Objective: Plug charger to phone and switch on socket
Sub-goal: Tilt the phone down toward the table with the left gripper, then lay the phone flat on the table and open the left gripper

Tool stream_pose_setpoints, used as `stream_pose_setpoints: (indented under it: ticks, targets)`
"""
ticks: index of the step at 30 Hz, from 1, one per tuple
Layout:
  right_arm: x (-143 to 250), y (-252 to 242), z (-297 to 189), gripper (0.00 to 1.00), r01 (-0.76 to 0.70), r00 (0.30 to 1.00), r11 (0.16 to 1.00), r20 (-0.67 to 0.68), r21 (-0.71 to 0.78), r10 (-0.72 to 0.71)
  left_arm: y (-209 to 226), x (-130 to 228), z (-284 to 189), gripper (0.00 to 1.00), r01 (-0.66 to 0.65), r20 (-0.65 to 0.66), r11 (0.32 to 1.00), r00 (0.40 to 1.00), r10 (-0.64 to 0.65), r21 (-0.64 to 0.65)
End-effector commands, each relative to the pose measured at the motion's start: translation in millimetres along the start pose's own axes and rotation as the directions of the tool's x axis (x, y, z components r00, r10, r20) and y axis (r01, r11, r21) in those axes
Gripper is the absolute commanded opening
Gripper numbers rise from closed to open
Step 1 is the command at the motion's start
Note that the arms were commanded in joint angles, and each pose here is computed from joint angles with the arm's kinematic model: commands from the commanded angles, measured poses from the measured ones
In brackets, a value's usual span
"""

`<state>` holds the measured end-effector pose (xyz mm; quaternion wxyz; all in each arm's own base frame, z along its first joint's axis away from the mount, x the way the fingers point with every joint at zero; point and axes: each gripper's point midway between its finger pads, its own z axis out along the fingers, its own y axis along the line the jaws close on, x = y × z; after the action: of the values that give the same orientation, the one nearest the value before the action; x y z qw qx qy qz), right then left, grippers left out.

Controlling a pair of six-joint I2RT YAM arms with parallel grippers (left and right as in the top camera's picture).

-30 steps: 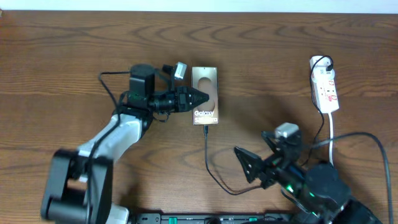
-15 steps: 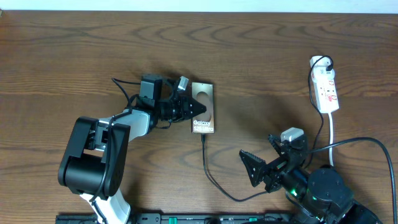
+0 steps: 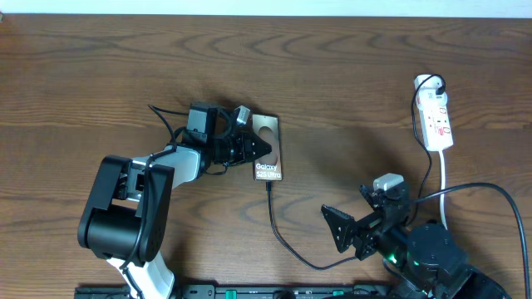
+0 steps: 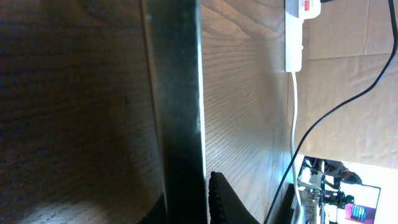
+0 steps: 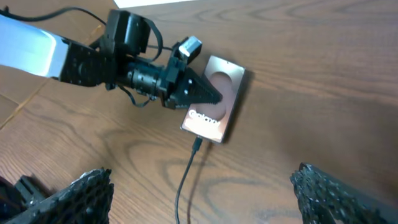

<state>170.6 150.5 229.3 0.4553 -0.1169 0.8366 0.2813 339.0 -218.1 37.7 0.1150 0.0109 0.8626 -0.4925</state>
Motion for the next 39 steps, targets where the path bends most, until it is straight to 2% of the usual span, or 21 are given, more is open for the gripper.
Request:
stream_pose_setpoints:
  ticks: [1, 10, 15, 21, 23, 27, 29, 31, 39]
  targets:
    - [-4.5, -1.6, -3.5, 0.92, -0.021, 1.000, 1.000, 0.012, 0.012, 0.021, 2.1, 1.8, 3.7, 0.13, -0.021, -0.014, 1.000, 1.000, 0.021, 0.009]
    - [15.4, -17.7, -4.9, 0.99, -0.007, 0.998, 0.996, -0.064, 0.087, 0.013, 27.6, 18.3, 20.1, 0.13, 0.008, -0.066, 1.000, 0.998, -0.010, -0.025]
    - [31.9, -26.2, -7.4, 0.99, 0.006, 0.991, 0.993, -0.132, 0.122, 0.010, 43.2, 25.2, 25.5, 0.13, 0.040, -0.081, 0.998, 0.996, -0.045, -0.056]
    - [37.1, -28.8, -8.1, 0.99, 0.010, 0.988, 0.991, -0.152, 0.132, 0.010, 51.1, 28.0, 26.4, 0.13, 0.064, -0.082, 0.994, 0.994, -0.071, -0.086]
    - [38.8, -29.5, -8.5, 0.99, 0.012, 0.987, 0.991, -0.160, 0.135, 0.010, 51.6, 29.2, 26.3, 0.24, 0.075, -0.086, 0.993, 0.993, -0.082, -0.089]
    - [41.8, -31.0, -9.1, 0.99, 0.015, 0.985, 0.990, -0.172, 0.140, 0.010, 51.8, 29.2, 26.2, 0.33, 0.075, -0.085, 0.993, 0.993, -0.083, -0.090]
    - [44.1, -31.4, -9.6, 0.99, 0.015, 0.983, 0.990, -0.182, 0.141, 0.011, 50.6, 29.6, 26.2, 0.43, 0.093, -0.087, 0.992, 0.991, -0.100, -0.085]
    - [47.3, -31.8, -10.2, 0.99, 0.012, 0.981, 0.990, -0.195, 0.141, 0.015, 50.9, 28.3, 25.5, 0.48, 0.117, -0.081, 0.989, 0.989, -0.124, -0.087]
    - [60.0, -38.4, -14.2, 0.99, -0.057, 0.967, 0.981, -0.232, 0.187, 0.100, 54.8, 27.1, 25.3, 0.52, 0.133, -0.068, 0.985, 0.988, -0.141, -0.109]
